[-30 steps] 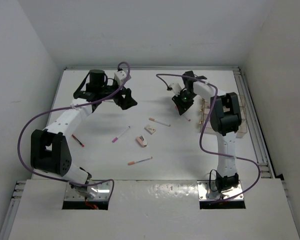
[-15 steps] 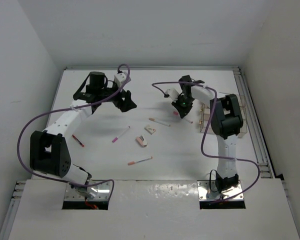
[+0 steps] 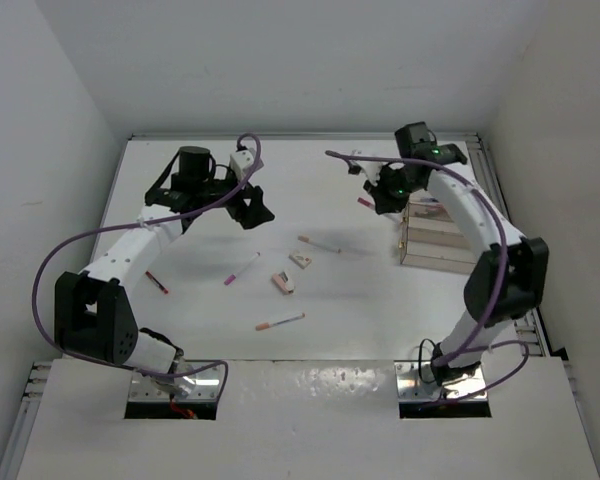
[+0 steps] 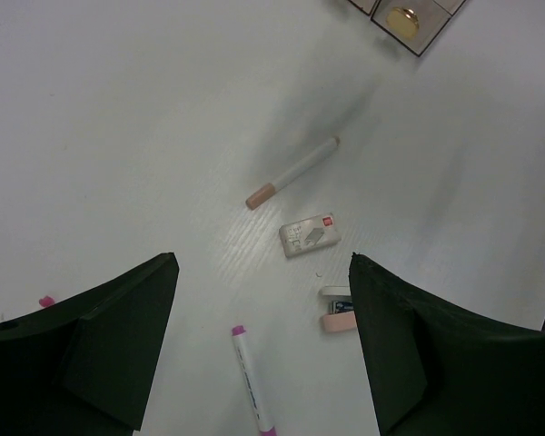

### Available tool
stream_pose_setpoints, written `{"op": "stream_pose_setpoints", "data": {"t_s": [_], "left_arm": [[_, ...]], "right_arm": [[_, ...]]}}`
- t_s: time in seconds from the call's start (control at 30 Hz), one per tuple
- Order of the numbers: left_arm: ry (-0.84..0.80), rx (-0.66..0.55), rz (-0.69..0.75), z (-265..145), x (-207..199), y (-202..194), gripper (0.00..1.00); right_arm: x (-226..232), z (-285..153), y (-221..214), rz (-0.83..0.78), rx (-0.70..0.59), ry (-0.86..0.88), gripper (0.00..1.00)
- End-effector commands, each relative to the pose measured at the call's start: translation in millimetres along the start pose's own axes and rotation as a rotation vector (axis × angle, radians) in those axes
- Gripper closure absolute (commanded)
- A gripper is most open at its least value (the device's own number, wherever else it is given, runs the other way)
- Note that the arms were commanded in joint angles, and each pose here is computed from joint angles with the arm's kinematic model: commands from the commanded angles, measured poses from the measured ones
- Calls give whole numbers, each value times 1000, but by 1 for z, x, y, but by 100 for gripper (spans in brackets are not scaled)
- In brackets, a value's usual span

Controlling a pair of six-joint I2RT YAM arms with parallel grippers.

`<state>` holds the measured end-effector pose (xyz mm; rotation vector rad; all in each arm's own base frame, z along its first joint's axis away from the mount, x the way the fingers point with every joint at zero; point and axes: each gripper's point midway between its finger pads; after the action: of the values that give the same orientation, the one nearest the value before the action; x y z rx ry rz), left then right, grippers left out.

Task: Sort the stationery into containers
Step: Grab a piece of stationery with the right arm, then place the stationery into the container

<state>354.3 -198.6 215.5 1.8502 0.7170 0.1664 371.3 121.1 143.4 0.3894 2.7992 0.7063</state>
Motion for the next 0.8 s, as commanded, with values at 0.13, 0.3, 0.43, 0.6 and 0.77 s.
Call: {"op": "stream_pose_setpoints", "data": {"t_s": [0.13, 0.3, 0.43, 0.6, 0.77], "left_arm": [[-18, -50, 95, -4, -12, 23, 18], [-2, -38, 91, -3, -7, 20, 16], [11, -16, 86, -2, -2, 16, 16], [30, -2, 92, -6, 3, 9, 16], [88, -3, 51, -17, 25, 6, 9]], "right_arm": [[-17, -37, -96, -210, 58, -41, 100], [-56, -47, -155, -232, 102, -137, 100], [-80, -46, -176, -240, 122, -197, 100], [-90, -34, -190, -292, 152, -168, 100], [-90, -19, -204, -305, 199, -116, 96]]}}
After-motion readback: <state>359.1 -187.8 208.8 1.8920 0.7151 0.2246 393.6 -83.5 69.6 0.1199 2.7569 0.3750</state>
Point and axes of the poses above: each gripper's point midway between its finger pads, its own z axis out along the fingers, its own x axis along the line the jaws close on, y = z × x, and after that the axes turned 8 degrees about -z, right-handed
